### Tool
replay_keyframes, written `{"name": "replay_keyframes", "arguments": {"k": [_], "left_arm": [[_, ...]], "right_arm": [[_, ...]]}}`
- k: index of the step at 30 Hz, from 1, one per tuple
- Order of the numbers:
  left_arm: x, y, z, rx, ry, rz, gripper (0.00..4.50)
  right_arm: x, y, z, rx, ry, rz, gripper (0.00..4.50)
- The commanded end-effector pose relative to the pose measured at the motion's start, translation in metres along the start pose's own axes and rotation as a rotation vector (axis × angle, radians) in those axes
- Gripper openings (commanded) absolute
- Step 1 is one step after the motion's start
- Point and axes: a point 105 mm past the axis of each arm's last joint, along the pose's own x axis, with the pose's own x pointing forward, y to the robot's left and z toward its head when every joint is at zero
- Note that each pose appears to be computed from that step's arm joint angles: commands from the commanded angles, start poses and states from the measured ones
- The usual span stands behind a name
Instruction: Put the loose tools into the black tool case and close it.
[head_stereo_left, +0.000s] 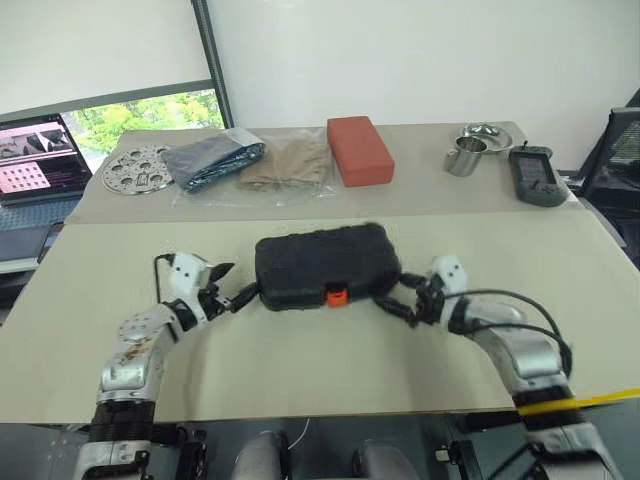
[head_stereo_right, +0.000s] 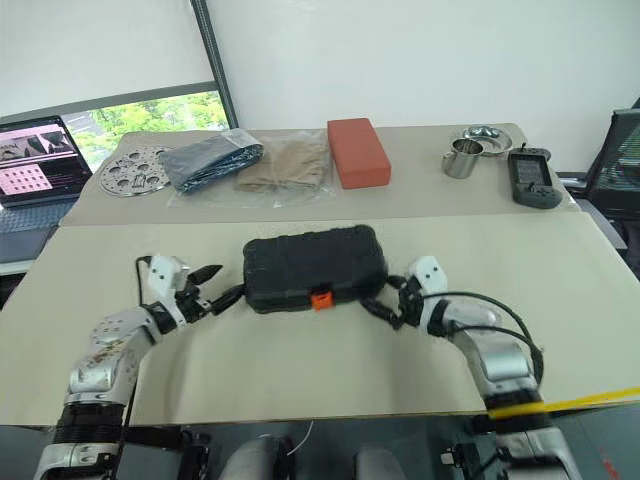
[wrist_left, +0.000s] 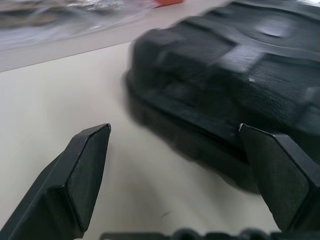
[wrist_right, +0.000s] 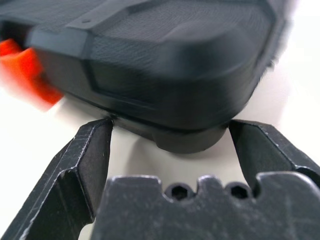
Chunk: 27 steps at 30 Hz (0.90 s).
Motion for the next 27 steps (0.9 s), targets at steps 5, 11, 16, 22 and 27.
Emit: {"name": "replay_keyframes", "arguments": {"k": [5, 11, 16, 22, 27], "left_arm": [[0.032, -0.069, 0.011, 0.035, -0.030, -0.281, 4.46], [0.031, -0.052, 0.027, 0.063, -0.070, -0.272, 4.46], [0.015, -0.032, 0.064, 0.098, -0.136, -0.346, 4.46], [0.007, -0.017, 0.110, 0.122, -0.211, -0.436, 4.46], [0.046, -0.008, 0.135, 0.213, -0.229, -0.394, 4.46]], "right_arm": [[0.009, -0.049, 0.038, -0.116, -0.158, -0.281, 4.21], [0.000, -0.073, 0.040, -0.107, -0.172, -0.410, 4.21], [-0.011, -0.062, 0.044, -0.089, -0.205, -0.346, 4.21], [-0.021, -0.032, 0.050, -0.072, -0.241, -0.219, 4.21], [-0.019, -0.001, 0.052, -0.066, -0.222, -0.050, 4.21]]}}
